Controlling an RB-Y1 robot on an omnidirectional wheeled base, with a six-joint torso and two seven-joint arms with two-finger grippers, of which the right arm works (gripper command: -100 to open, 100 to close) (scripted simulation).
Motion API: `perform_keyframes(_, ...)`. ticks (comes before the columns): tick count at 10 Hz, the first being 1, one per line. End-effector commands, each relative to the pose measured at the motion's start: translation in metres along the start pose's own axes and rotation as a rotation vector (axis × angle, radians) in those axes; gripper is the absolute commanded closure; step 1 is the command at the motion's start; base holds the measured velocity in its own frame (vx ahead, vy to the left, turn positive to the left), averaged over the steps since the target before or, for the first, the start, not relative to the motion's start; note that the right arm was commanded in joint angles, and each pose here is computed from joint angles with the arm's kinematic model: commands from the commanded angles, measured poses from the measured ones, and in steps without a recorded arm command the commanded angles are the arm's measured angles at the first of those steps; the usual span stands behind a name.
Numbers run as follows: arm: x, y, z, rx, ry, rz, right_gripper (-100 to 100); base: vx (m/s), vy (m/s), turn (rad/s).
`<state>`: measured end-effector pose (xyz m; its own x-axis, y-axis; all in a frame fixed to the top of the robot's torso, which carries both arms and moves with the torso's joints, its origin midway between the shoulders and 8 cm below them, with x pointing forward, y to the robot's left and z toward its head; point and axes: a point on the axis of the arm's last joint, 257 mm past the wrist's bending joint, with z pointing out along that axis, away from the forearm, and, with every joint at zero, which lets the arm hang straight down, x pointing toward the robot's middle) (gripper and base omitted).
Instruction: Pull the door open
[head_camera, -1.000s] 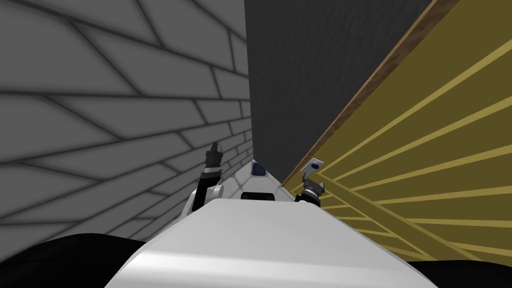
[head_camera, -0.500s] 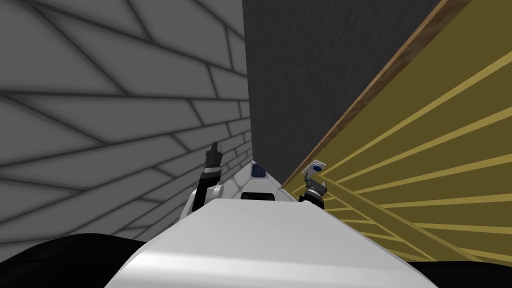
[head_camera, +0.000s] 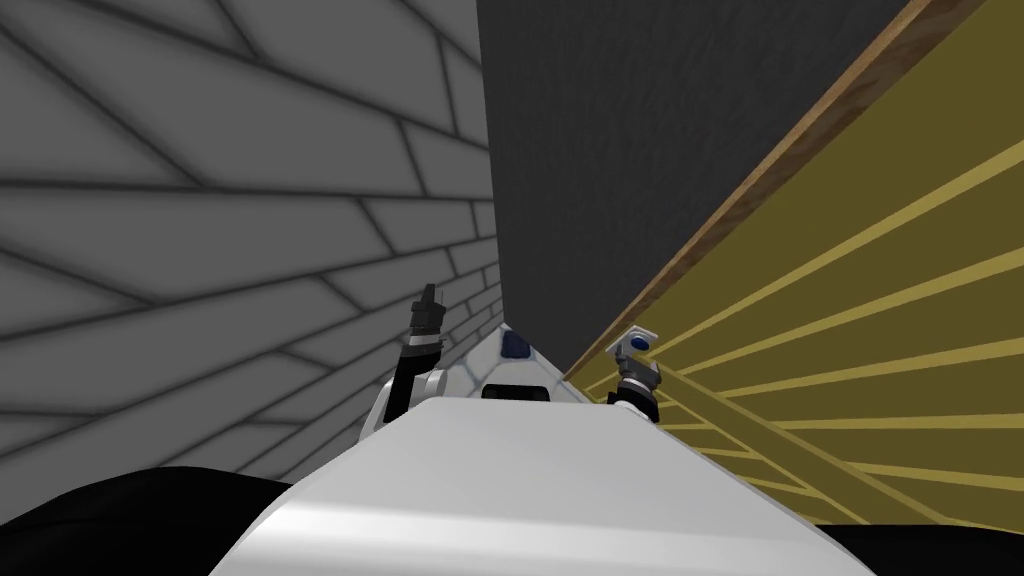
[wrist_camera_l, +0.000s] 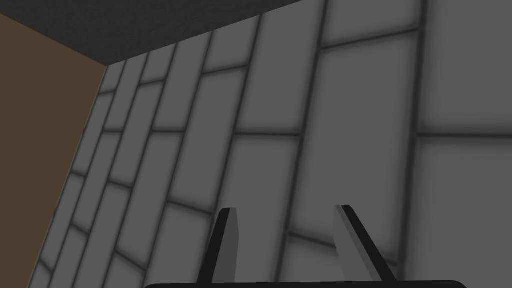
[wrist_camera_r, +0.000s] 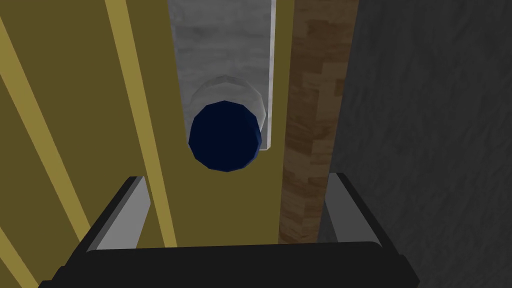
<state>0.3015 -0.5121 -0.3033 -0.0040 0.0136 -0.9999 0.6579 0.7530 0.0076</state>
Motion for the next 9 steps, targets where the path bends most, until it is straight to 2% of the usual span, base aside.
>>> perform_keyframes(1, 0.0, -0.008, 0.0097, -0.007, 0.001, 0.0, -100, 0.099, -0.002, -0.037)
perform_keyframes(3, -0.002, -0.017, 0.0202, -0.013, 0.001, 0.0, -100, 0.096, -0.005, -0.044)
perform_keyframes(6, -0.008, -0.036, 0.0428, -0.02, -0.001, 0.002, -100, 0.117, -0.005, -0.054)
perform_keyframes(7, -0.006, -0.033, 0.0384, -0.018, -0.002, 0.001, -100, 0.054, -0.01, -0.005)
perform_keyframes(8, -0.006, -0.033, 0.0384, -0.018, -0.002, 0.001, 100, -0.007, 0.001, 0.001)
perform_keyframes(9, -0.006, -0.033, 0.0384, -0.018, -0.002, 0.001, 100, -0.022, -0.004, -0.009)
